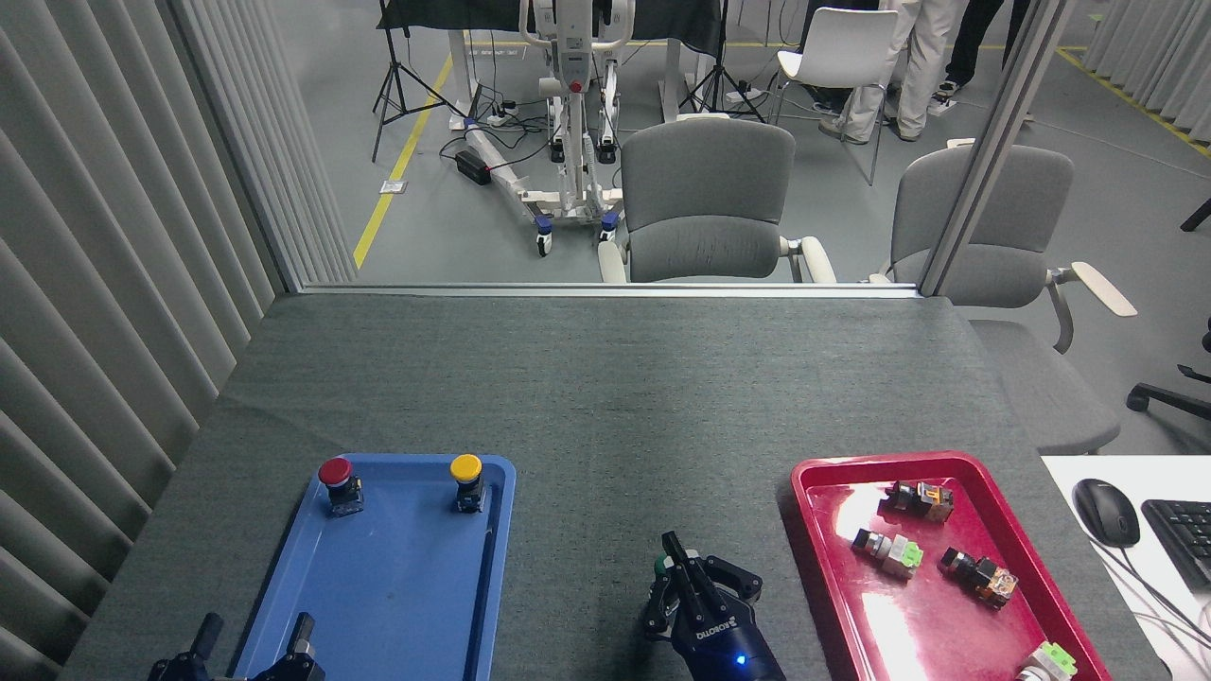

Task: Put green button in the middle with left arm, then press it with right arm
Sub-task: 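Press down on the green button with the right gripper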

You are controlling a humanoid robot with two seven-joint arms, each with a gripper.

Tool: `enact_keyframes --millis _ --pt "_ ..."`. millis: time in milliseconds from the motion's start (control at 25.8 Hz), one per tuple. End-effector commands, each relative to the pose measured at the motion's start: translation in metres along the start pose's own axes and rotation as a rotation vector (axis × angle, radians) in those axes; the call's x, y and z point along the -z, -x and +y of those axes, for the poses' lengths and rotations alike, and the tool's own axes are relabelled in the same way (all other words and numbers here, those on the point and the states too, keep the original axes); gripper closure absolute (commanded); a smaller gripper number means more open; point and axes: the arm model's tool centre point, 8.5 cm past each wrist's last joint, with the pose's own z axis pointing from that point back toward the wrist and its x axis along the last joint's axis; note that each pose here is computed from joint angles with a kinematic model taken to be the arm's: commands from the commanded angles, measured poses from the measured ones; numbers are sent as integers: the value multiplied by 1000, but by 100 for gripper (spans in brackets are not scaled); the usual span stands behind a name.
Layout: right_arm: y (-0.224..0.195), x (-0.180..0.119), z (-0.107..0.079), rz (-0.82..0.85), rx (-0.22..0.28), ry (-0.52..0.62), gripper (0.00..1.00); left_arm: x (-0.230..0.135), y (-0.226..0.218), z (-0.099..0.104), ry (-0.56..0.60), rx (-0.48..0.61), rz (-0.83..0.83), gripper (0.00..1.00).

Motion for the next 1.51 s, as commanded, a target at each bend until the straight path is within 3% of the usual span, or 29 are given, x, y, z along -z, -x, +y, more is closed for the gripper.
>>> enact_keyframes --millis 0,504,620,775,968,1356,1472 --pt "1 -1 8 3 -4 -23 85 0 2 1 -4 -5 8 1" --pt "-6 -5 28 -12 -2 -74 84 2 3 2 -9 -9 5 1" --pt "-5 -4 27 -1 20 -70 83 3 3 3 -10 -9 5 1" --pt "-1 0 19 15 41 -29 82 3 3 2 -9 -8 5 1" --pt "-3 3 -17 16 49 212 81 3 3 4 -13 -8 2 1" --pt "29 4 -43 120 93 298 78 3 4 5 -15 -5 -1 1" --pt "54 -9 -38 169 112 291 59 3 3 4 -14 -8 0 1"
